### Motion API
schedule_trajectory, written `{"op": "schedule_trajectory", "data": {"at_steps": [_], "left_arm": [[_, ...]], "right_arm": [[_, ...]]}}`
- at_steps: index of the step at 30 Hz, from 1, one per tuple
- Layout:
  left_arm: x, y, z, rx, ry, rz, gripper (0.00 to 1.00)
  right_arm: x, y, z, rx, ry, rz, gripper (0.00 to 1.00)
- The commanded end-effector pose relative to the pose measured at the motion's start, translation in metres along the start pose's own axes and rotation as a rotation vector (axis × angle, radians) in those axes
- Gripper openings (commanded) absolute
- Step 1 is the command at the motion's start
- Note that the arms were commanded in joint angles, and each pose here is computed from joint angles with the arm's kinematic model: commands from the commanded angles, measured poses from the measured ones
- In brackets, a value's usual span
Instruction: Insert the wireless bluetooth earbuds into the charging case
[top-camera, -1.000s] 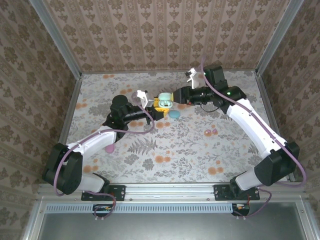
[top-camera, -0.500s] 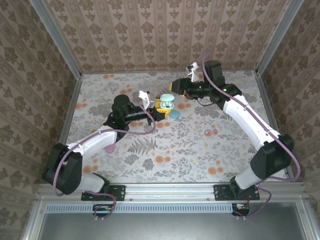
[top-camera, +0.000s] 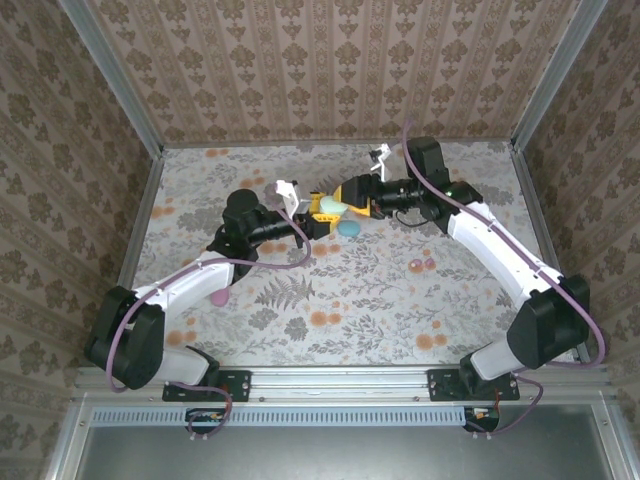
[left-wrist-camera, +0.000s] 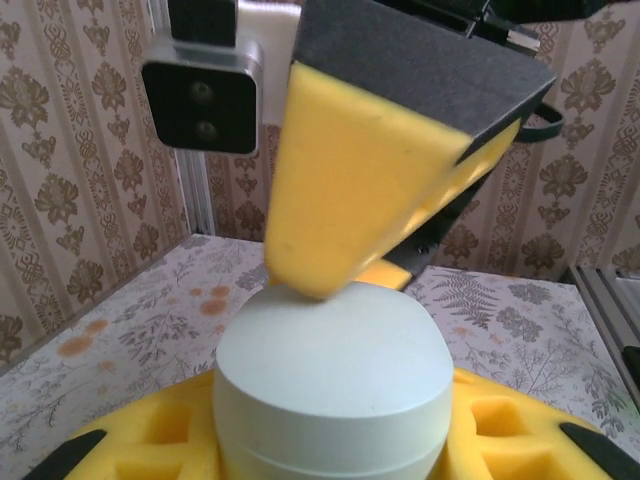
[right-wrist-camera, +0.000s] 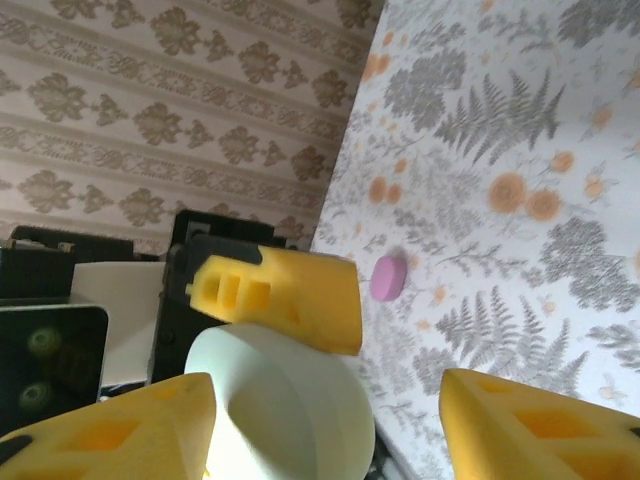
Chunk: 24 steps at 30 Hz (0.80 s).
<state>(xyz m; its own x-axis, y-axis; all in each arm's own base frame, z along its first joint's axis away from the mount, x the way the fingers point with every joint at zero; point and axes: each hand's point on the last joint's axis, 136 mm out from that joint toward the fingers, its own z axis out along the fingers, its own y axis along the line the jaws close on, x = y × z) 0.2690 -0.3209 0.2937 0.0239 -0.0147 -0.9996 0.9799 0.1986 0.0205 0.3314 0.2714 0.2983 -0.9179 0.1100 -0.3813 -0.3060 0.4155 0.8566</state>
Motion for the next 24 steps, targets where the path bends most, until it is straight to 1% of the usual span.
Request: {"op": "schedule_trajectory", "data": {"at_steps": [1,7,11,19,21,24], "left_arm": [[-0.027,-0.004,-0.003,0.010,-0.073,0.046,0.21],[-0.034,-0.006,-0.003,0.027,-0.107,0.038,0.22],[-0.035,-0.005,-0.001,0.033,-0.115,0.032,0.22],[-0.036,-0.005,-0.001,0.038,-0.117,0.032,0.22],[-0.036,-0.006,0.000,0.040,-0.117,0.030,0.22],[-0.036,-0.005,0.001,0.040,-0.116,0.029,0.22]], "right_arm": [[0.003,0.026,-0.005,-0.131,0.015,0.000,0.66],[0.006,0.036,-0.005,-0.222,0.045,0.032,0.66],[0.006,0.039,-0.003,-0.271,0.064,0.065,0.64],[0.006,0.045,-0.003,-0.314,0.079,0.075,0.57],[0.006,0.045,-0.003,-0.320,0.082,0.079,0.54],[0.006,0.045,-0.002,-0.326,0.086,0.087,0.52]]}}
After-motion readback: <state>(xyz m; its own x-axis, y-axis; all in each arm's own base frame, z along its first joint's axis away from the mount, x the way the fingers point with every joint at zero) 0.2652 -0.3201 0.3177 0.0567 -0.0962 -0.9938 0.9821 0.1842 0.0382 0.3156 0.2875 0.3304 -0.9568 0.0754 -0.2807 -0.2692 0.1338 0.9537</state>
